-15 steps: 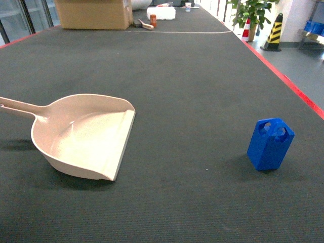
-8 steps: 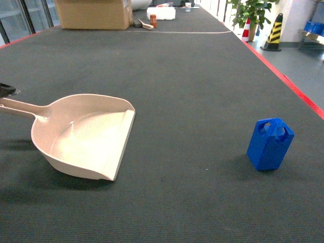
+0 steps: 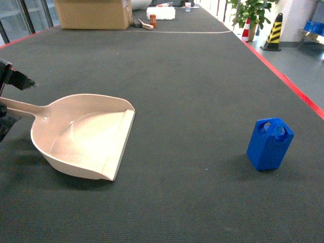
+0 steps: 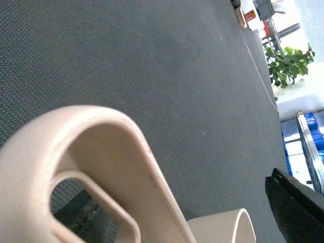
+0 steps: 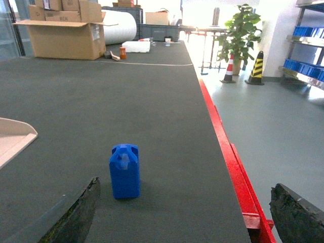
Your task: Place part in tray to right shelf
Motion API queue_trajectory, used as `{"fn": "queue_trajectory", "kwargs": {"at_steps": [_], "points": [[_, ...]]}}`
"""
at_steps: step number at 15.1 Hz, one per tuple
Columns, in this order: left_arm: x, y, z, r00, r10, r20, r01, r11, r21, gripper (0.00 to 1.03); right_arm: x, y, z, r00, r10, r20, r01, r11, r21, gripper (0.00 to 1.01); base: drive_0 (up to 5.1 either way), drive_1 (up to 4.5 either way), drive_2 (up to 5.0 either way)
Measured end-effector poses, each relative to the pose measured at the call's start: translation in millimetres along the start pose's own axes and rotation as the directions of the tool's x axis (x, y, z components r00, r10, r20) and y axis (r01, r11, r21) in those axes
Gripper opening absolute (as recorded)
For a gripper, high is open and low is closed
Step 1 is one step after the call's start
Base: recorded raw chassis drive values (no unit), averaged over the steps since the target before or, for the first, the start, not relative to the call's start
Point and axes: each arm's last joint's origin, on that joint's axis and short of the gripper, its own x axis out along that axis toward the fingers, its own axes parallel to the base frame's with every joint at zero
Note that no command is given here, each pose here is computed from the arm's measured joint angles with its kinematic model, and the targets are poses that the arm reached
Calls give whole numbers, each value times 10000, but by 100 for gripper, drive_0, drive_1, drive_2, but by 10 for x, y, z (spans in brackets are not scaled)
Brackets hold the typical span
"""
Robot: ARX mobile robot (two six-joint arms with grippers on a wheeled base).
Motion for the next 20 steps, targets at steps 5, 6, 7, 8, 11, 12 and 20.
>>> {"fn": "queue_trajectory", "kwargs": {"at_steps": [5, 6, 7, 8, 11, 12, 20], "points": [[-100, 87, 29, 9981, -602, -106, 592, 9950, -803, 24, 0, 0, 0, 10000, 0, 4, 0, 10000, 0, 98, 0, 0, 0], [-132, 77, 28, 9967, -800, -146, 779, 9906, -1120, 21, 0, 0, 0, 10000, 0, 4, 0, 10000, 0, 98, 0, 0, 0], [-176, 41, 32, 9946, -1022, -149, 995, 9868, -1278, 20, 0, 0, 0, 10000, 0, 4, 0, 10000, 0, 98, 0, 0, 0], [-215, -8, 23, 9922, -1240, -147, 1210, 9840, -1308, 19, 0, 0, 1, 10000, 0, 8, 0, 10000, 0, 98, 0, 0, 0], [-311, -159, -57, 9809, -1897, -426, 1829, 9747, -1284, 18, 0, 0, 0, 10000, 0, 4, 0, 10000, 0, 98, 0, 0, 0], [-334, -223, -115, 9733, -2218, -588, 2127, 9682, -1318, 18, 0, 0, 0, 10000, 0, 4, 0, 10000, 0, 98, 0, 0, 0], [-602, -983, -876, 8555, -4500, -2563, 3628, 8739, -3235, 17, 0, 0, 0, 10000, -4, 4, 4, 10000, 0, 98, 0, 0, 0]]}}
